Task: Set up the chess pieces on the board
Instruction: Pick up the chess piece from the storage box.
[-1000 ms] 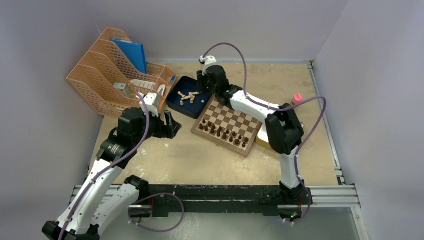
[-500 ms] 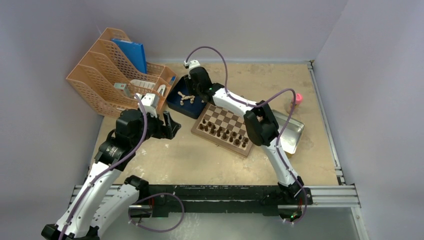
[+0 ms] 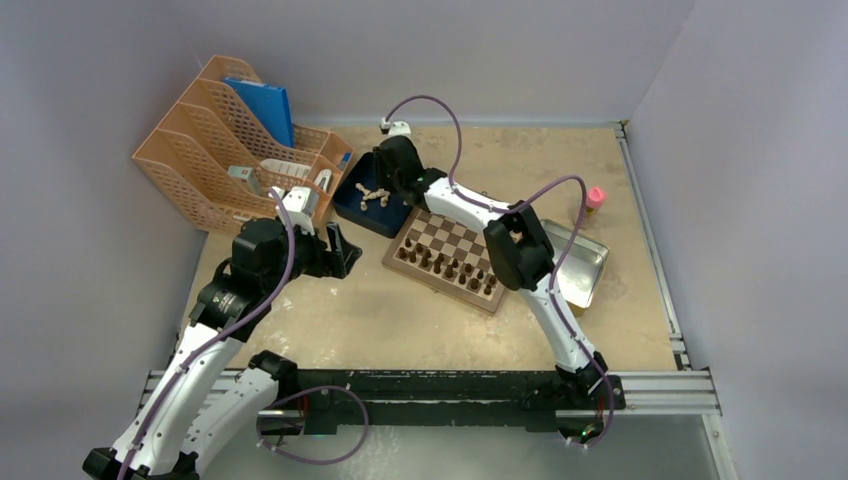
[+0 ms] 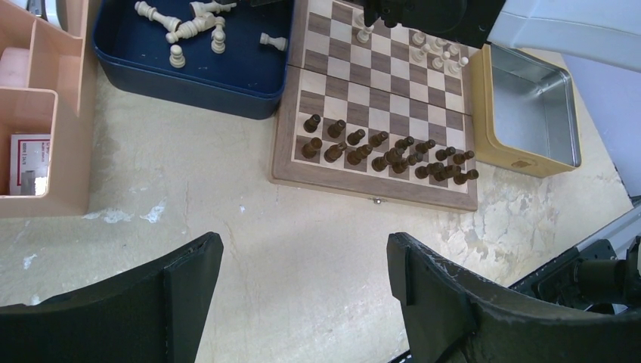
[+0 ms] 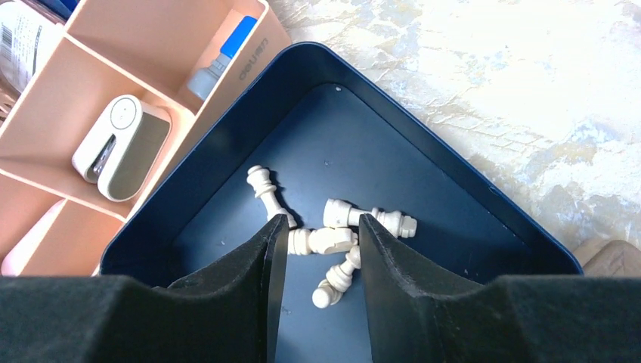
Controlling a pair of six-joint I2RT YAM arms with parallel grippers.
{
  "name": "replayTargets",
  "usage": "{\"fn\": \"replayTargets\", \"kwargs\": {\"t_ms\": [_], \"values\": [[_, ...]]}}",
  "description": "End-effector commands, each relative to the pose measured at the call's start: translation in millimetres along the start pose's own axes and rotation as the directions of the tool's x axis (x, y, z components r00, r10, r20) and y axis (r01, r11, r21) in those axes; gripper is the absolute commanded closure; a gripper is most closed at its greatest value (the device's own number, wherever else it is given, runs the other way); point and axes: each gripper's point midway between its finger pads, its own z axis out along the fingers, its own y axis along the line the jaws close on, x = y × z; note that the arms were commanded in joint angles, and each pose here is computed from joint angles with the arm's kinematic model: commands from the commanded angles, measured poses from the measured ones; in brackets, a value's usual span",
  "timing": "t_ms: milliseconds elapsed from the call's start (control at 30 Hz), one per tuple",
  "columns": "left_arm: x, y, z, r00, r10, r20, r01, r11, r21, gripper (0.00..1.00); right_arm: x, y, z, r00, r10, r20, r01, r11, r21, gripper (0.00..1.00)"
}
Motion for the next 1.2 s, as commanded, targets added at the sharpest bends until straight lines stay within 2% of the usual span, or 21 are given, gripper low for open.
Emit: {"fn": "replayTargets", "kwargs": {"t_ms": [0,200,433,600,1000,1167], "values": [[-10.3,-2.1,-1.0,0.999,0.019,0.039,-0.019,1.000,0.003,0.20,-25.8,14.6,0.9,0.994,-0.073,0.075,0.078,0.995,-0.068,0.56],[-10.6,-1.5,-0.5,0.999,0.021,0.039,-0.021,1.000,0.000,0.20,-12.6,5.2,9.5,0.962,-0.267,0.051,0.270,0.960,-0.067,0.55],[-9.9,1.0,0.3,0.999,0.020,0.037,-0.019,1.000,-0.014,0.20,4.5,2.4,22.7,0.925,-0.377,0.046,0.379,0.921,-0.090,0.54],[-9.2,3.0,0.9,0.999,0.018,0.031,-0.018,1.000,-0.025,0.20,25.3,-3.4,27.8,0.903,-0.428,-0.027,0.423,0.900,-0.108,0.56],[-8.0,5.6,1.9,1.000,0.010,0.025,-0.009,0.999,-0.040,0.20,25.0,-10.9,24.0,0.898,-0.436,-0.064,0.431,0.899,-0.077,0.61],[-7.9,7.1,1.3,1.000,0.007,0.027,-0.006,0.999,-0.049,0.20,33.8,-14.4,15.2,0.910,-0.395,-0.128,0.389,0.919,-0.073,0.63]]}}
